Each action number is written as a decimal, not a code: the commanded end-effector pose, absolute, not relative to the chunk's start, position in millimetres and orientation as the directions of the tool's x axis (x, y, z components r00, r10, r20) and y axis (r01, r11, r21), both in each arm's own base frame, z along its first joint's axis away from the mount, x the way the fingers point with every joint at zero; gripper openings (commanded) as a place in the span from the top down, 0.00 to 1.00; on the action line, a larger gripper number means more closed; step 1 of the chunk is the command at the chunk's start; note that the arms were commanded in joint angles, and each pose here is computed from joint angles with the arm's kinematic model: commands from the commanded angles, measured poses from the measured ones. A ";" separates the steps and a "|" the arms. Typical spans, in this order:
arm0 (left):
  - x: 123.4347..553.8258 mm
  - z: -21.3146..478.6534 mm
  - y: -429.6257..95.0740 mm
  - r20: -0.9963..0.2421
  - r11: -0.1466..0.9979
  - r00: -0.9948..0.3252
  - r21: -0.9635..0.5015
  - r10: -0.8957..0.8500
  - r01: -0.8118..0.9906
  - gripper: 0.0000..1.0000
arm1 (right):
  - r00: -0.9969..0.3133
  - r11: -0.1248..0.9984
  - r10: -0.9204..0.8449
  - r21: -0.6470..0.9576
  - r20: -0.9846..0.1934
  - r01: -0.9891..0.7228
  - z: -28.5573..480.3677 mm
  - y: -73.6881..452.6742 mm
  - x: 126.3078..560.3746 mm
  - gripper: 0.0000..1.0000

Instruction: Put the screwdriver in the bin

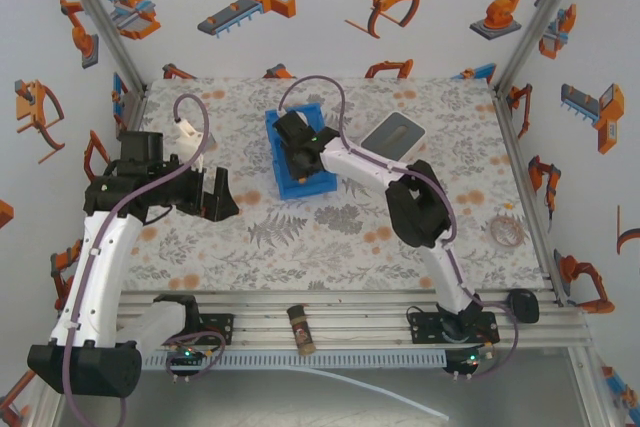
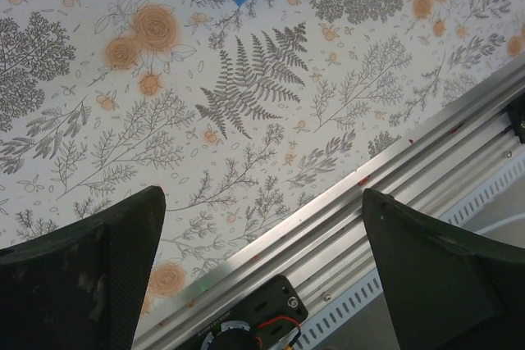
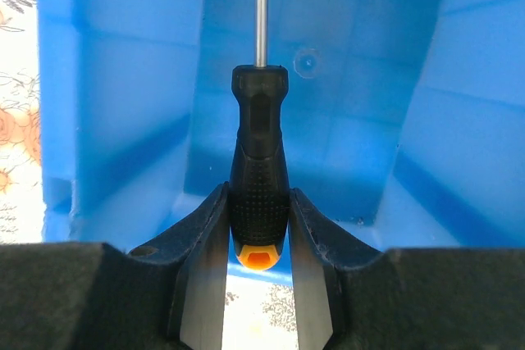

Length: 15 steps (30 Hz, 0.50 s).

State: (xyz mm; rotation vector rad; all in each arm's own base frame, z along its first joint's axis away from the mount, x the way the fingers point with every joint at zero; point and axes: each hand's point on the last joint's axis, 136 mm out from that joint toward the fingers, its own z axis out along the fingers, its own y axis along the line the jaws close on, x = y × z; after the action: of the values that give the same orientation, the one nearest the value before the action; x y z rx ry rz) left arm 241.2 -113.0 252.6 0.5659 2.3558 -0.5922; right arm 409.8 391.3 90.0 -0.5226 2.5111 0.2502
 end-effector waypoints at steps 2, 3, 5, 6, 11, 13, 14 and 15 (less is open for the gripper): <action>234.1 253.4 -117.1 -0.667 0.792 -0.705 -0.287 0.239 0.540 0.03 | -0.756 0.893 -0.325 0.078 -0.568 -0.443 91.1 406.2 414.7 0.78; 233.9 253.4 -117.3 -0.668 0.791 -0.705 -0.287 0.239 0.540 0.03 | -0.759 0.893 -0.327 0.079 -0.563 -0.443 87.6 407.6 415.3 0.78; 234.0 253.2 -117.4 -0.667 0.791 -0.705 -0.287 0.240 0.540 0.03 | -0.763 0.894 -0.328 0.078 -0.557 -0.441 82.0 408.6 417.1 0.78; 233.9 253.7 -117.4 -0.669 0.791 -0.704 -0.285 0.240 0.541 0.03 | -0.766 0.895 -0.330 0.077 -0.551 -0.440 78.8 408.8 417.2 0.78; 234.3 253.9 -117.3 -0.669 0.791 -0.703 -0.284 0.242 0.542 0.03 | -0.774 0.898 -0.336 0.067 -0.536 -0.436 69.1 407.6 417.7 0.77; 234.3 253.7 -117.4 -0.668 0.790 -0.704 -0.286 0.241 0.542 0.03 | -0.778 0.899 -0.335 0.065 -0.532 -0.433 66.8 406.0 417.9 0.76; 234.2 253.7 -117.8 -0.668 0.789 -0.704 -0.286 0.242 0.543 0.03 | -0.780 0.900 -0.336 0.064 -0.527 -0.431 64.3 404.9 417.8 0.76; 234.2 253.9 -118.0 -0.668 0.789 -0.703 -0.287 0.242 0.544 0.03 | -0.783 0.901 -0.337 0.064 -0.523 -0.430 62.9 403.6 417.6 0.75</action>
State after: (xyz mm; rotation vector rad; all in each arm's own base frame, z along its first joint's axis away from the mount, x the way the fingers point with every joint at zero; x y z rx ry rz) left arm 240.0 -113.8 252.5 0.5696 2.3543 -0.5950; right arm 416.4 401.6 58.7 -0.5442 2.5510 0.2372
